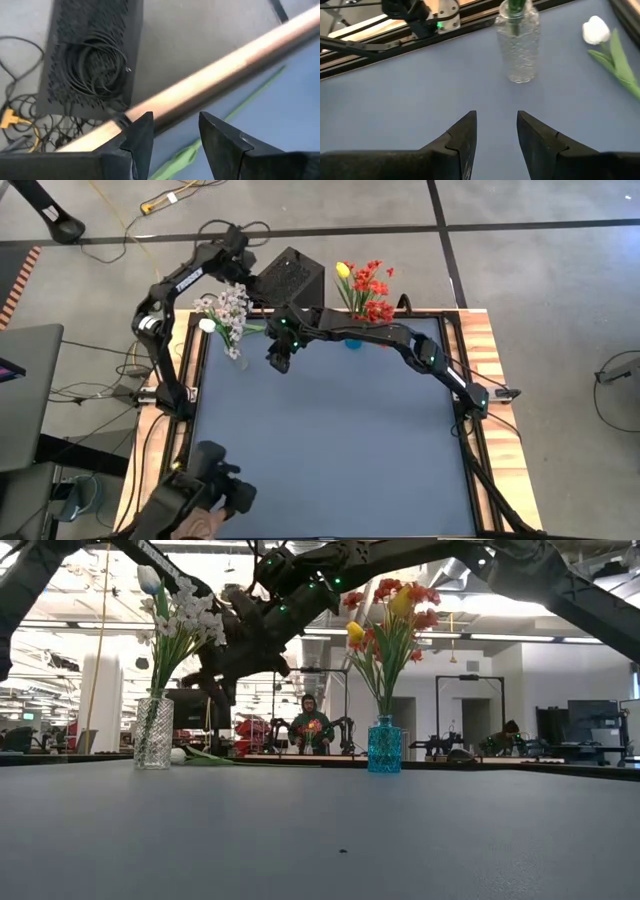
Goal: Sort flowers into vase by color
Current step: Put the white tulip into the transparent vase
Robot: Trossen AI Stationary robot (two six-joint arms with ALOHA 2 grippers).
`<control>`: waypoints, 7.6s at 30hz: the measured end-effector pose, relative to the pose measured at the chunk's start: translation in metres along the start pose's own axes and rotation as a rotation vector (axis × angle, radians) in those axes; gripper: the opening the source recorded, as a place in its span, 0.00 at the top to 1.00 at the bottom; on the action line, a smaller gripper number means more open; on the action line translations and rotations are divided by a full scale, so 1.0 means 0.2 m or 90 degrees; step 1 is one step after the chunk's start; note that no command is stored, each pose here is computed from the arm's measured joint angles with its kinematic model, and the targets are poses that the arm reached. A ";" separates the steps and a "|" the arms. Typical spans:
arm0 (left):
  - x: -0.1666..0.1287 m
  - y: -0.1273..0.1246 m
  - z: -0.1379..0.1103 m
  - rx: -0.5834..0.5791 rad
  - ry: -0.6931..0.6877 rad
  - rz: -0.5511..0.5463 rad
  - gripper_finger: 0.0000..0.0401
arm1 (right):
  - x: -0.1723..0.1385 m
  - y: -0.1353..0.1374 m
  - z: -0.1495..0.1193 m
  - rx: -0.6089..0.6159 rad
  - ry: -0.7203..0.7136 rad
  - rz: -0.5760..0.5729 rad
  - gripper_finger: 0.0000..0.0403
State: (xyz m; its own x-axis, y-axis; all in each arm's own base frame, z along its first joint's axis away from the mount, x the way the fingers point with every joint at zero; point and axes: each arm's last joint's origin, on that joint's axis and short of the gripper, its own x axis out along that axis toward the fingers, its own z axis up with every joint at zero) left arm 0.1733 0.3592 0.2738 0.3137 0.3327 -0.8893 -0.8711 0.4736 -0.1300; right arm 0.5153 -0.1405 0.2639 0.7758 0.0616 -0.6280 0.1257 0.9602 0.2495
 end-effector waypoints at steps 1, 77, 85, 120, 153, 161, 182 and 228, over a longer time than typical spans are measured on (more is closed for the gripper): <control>0.02 -0.01 0.00 0.003 0.011 -0.002 0.64 | 0.00 0.00 0.00 0.001 0.001 0.006 0.59; -0.05 -0.38 -0.02 0.307 -0.040 0.090 1.00 | -0.27 0.25 0.10 0.010 -0.008 0.134 0.59; -0.40 -0.35 0.02 0.261 -0.220 0.108 1.00 | -0.26 0.25 0.10 0.015 -0.008 0.134 0.59; -1.63 -0.40 -0.68 0.160 -0.586 -0.261 1.00 | -1.04 0.45 0.49 -1.070 -0.379 -0.411 0.59; -1.36 -0.70 -0.55 0.123 -0.225 -0.620 1.00 | -0.93 0.46 0.46 -1.405 -0.171 -0.572 0.64; -1.35 -0.70 -0.54 0.118 -0.242 -0.593 0.99 | -0.91 0.45 0.45 -1.331 -0.177 -0.547 0.94; -1.55 -0.49 -0.62 0.323 -0.544 -0.352 0.64 | -1.05 0.31 0.47 -0.707 -0.491 0.086 0.94; -1.46 -0.66 -0.52 0.405 -0.526 -0.473 0.65 | -0.77 0.07 0.54 -0.167 -0.532 0.310 0.94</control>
State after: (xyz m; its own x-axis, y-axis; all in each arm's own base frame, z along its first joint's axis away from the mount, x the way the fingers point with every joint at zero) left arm 0.1572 0.1148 0.5042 0.9845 0.1191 -0.1288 -0.1254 0.9912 -0.0414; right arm 0.4636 -0.1662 0.4434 0.9046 0.3494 0.2441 -0.3834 0.9172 0.1080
